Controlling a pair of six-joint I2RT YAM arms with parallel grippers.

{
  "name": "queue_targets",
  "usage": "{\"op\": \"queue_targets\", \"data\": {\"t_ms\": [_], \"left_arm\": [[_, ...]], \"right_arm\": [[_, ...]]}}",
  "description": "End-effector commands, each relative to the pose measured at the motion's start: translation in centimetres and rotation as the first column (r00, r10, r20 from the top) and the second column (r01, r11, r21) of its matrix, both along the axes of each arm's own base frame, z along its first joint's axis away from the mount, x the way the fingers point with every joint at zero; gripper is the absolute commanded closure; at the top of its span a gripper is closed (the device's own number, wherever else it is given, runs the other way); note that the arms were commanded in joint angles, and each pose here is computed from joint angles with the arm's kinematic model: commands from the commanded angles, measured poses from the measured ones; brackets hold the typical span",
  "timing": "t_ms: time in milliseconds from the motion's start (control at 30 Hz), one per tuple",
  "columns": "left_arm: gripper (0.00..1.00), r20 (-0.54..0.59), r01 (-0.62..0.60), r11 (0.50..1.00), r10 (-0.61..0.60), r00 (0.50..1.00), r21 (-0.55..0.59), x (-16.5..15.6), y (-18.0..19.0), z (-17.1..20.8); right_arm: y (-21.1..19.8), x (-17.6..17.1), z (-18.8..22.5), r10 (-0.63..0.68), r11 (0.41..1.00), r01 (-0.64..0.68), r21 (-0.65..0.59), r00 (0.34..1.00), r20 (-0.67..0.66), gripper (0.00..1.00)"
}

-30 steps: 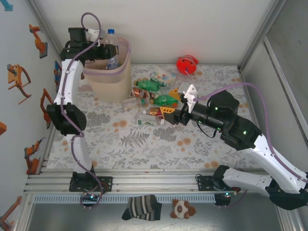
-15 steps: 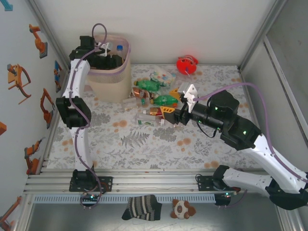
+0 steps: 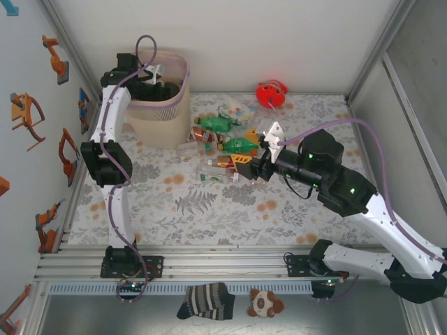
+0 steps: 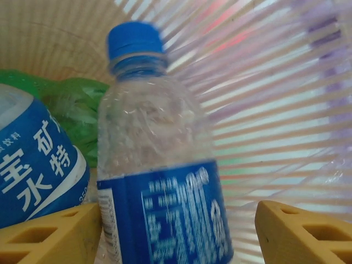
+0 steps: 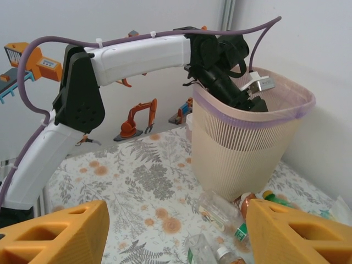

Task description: Put the plastic bottles in the bin

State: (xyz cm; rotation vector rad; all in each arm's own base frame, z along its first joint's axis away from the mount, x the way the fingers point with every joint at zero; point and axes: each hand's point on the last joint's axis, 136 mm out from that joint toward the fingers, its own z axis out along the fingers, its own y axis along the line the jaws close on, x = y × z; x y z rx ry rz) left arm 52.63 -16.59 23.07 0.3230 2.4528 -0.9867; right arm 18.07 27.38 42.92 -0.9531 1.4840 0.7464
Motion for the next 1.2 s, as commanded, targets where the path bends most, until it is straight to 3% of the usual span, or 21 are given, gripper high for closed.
{"op": "queue_targets", "data": {"t_ms": [0,367,500,833,1000,1167], "left_arm": [[0.25,-0.035,-0.045,0.996,0.048,0.998,0.077,-1.0,1.4,0.1],[0.23,0.162,-0.115,0.992,0.104,0.981,0.057,-0.8,2.0,7.5],[0.33,0.173,-0.100,0.995,0.095,0.980,0.015,-0.7,1.4,8.2],[0.61,0.083,-0.053,0.997,0.058,0.995,-0.059,0.6,-0.6,4.8],[0.66,-0.001,-0.034,0.996,0.034,0.999,-0.085,0.7,-1.2,1.7],[0.68,-0.056,-0.018,0.996,0.013,0.998,-0.087,0.4,-1.4,-0.7]], "right_arm": [[-0.9,-0.3,1.3,-0.025,0.999,0.025,0.033,0.999,0.020,0.34],[-1.1,-0.2,1.2,-0.036,0.999,0.035,0.037,0.999,0.027,0.34],[-0.9,-0.1,1.1,-0.033,0.999,0.032,0.032,0.999,0.025,0.34],[-1.2,-0.3,1.1,-0.036,0.999,0.036,0.034,0.999,0.026,0.34],[-1.3,0.0,0.8,-0.051,0.998,0.050,0.026,0.998,0.022,0.34],[-3.0,3.3,-0.8,-0.266,0.964,0.265,-0.025,0.964,-0.029,0.32]]}}
